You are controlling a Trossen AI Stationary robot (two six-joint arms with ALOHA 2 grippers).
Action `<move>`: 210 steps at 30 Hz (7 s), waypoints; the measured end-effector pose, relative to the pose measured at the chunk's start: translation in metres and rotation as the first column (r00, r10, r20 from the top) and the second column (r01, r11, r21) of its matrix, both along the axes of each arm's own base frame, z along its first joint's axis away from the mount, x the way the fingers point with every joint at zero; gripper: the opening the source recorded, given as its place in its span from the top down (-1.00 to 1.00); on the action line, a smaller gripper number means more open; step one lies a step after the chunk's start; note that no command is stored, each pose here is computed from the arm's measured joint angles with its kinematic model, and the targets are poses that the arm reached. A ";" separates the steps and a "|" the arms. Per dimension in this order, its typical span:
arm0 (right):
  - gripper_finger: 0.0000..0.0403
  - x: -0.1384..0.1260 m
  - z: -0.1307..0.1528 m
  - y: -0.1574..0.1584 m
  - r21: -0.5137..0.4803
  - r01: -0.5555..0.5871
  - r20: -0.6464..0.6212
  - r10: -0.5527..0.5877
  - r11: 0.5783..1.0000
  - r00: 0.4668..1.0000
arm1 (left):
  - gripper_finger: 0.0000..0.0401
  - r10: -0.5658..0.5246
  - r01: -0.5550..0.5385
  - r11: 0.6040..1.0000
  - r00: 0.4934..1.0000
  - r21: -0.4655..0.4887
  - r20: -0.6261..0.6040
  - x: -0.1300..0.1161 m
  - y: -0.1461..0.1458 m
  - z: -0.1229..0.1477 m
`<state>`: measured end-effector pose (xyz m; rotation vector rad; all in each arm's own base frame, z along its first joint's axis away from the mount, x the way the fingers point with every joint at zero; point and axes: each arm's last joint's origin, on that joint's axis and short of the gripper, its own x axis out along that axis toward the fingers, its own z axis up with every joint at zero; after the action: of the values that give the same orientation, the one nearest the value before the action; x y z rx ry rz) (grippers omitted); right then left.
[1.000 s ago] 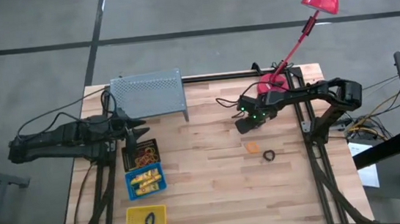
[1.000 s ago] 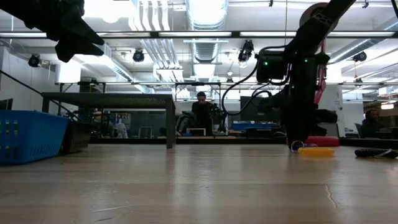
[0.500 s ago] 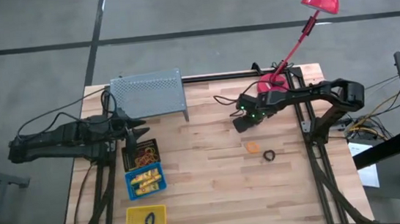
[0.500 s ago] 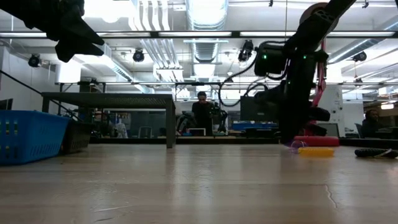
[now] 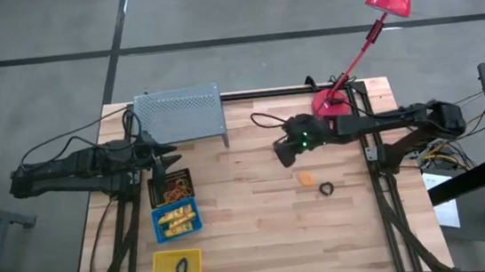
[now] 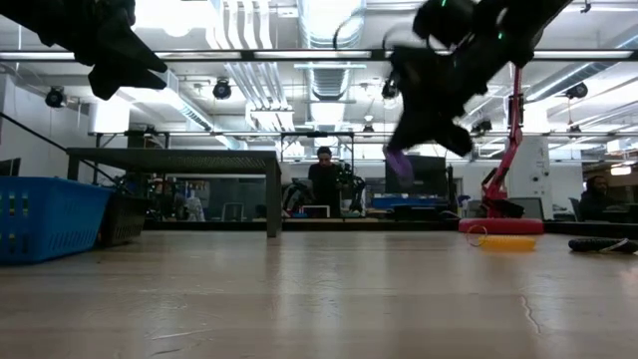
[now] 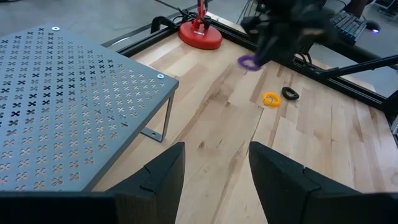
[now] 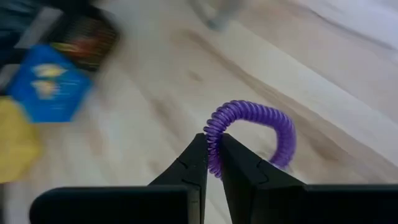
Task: Pick & Place Office Desk Supplies
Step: Put the purple key chain in the yellow bin, then put the yellow key chain in the yellow bin
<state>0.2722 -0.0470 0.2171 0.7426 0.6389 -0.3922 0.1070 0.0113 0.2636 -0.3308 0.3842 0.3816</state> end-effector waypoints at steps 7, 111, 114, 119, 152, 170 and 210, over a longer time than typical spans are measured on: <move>0.86 0.016 0.026 0.047 -0.127 -0.206 0.266 0.233 0.970 0.935 | 0.08 0.000 0.000 1.000 1.000 0.000 0.000 0.000 0.000 0.000; 0.86 0.271 -0.104 0.259 -0.387 -0.612 0.319 0.723 0.690 0.613 | 0.09 0.000 0.000 1.000 1.000 -0.001 -0.029 -0.001 0.000 -0.002; 0.86 0.271 -0.104 0.258 -0.389 -0.612 0.318 0.724 0.689 0.612 | 0.09 0.000 0.000 1.000 1.000 -0.001 -0.029 -0.001 0.000 -0.002; 0.85 0.271 -0.103 0.259 -0.421 -0.610 0.311 0.738 0.671 0.598 | 0.09 0.000 0.000 1.000 1.000 -0.001 -0.029 -0.001 0.000 -0.002; 0.29 0.274 -0.082 0.261 -0.439 -0.658 0.210 0.782 0.612 0.587 | 0.08 0.000 0.000 1.000 1.000 -0.001 -0.029 -0.001 0.000 -0.002; 0.29 0.274 -0.034 0.255 -0.554 -0.441 0.268 0.652 0.707 0.709 | 0.08 0.000 0.000 1.000 1.000 -0.001 -0.029 -0.001 0.000 -0.002; 0.36 -0.036 0.002 0.128 -0.153 -0.079 -0.401 0.011 0.985 0.916 | 0.08 0.000 0.000 1.000 1.000 -0.001 -0.029 -0.001 0.000 -0.003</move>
<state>0.2365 0.0810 0.2194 0.4873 0.9934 -0.5550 0.1057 0.0113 0.2611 -0.3269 0.4131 0.3866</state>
